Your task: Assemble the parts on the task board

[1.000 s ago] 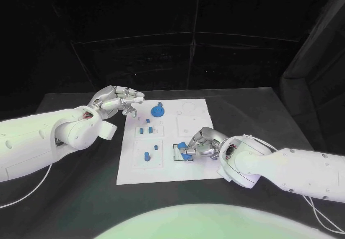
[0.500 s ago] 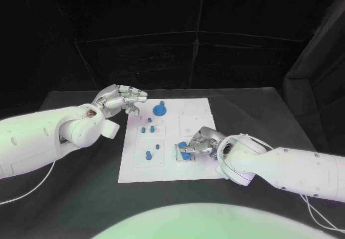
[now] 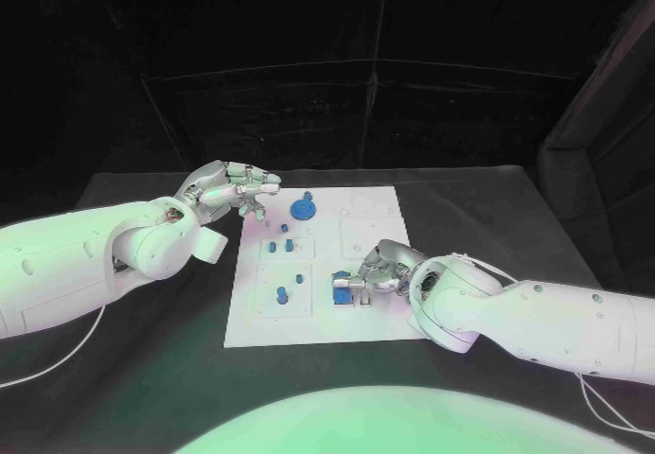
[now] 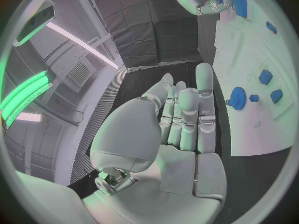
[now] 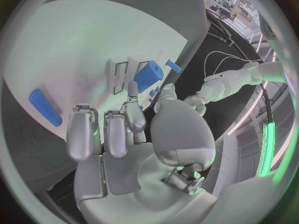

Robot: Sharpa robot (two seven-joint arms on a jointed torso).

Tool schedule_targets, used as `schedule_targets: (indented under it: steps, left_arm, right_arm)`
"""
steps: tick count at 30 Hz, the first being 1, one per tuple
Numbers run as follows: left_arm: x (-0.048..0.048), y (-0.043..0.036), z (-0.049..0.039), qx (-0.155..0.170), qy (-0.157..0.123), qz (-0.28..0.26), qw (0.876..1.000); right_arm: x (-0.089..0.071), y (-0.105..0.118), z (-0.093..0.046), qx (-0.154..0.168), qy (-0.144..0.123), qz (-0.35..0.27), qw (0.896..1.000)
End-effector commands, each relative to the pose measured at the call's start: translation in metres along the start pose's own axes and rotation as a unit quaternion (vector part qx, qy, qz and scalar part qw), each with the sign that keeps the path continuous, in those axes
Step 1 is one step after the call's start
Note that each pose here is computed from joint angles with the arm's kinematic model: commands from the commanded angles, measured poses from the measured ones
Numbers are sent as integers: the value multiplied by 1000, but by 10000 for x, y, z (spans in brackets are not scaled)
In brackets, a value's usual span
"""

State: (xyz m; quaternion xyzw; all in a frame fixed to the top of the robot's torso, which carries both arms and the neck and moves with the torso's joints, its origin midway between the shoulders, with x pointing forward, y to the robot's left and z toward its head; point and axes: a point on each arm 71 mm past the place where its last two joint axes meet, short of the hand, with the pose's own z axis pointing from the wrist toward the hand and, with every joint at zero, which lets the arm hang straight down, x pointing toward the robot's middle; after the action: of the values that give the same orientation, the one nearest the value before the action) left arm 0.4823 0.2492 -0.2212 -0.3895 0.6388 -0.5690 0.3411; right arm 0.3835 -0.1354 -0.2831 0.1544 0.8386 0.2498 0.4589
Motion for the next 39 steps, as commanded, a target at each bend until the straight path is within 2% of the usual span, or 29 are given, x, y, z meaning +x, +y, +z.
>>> schedule_targets:
  steps: [1,6,12,15,31,39]
  left_arm:
    - [12,-13,4,2,5,-4,1000]
    - [12,-13,5,2,6,-4,1000]
    - [2,-11,1,2,5,-4,1000]
    - [-1,-11,0,1,4,-4,1000]
    - [-1,-10,0,1,4,-4,1000]
    - [-7,-9,-4,0,4,-4,1000]
  right_arm:
    - [-48,16,0,-7,-29,-2,1000]
    - [-61,24,-12,-15,-36,-4,999]
    - [-58,82,-60,-58,-30,-4,998]
    - [-61,90,-67,-63,-31,-6,998]
    - [-27,53,-19,-28,-16,-28,999]
    - [8,94,-8,-30,-8,-38,999]
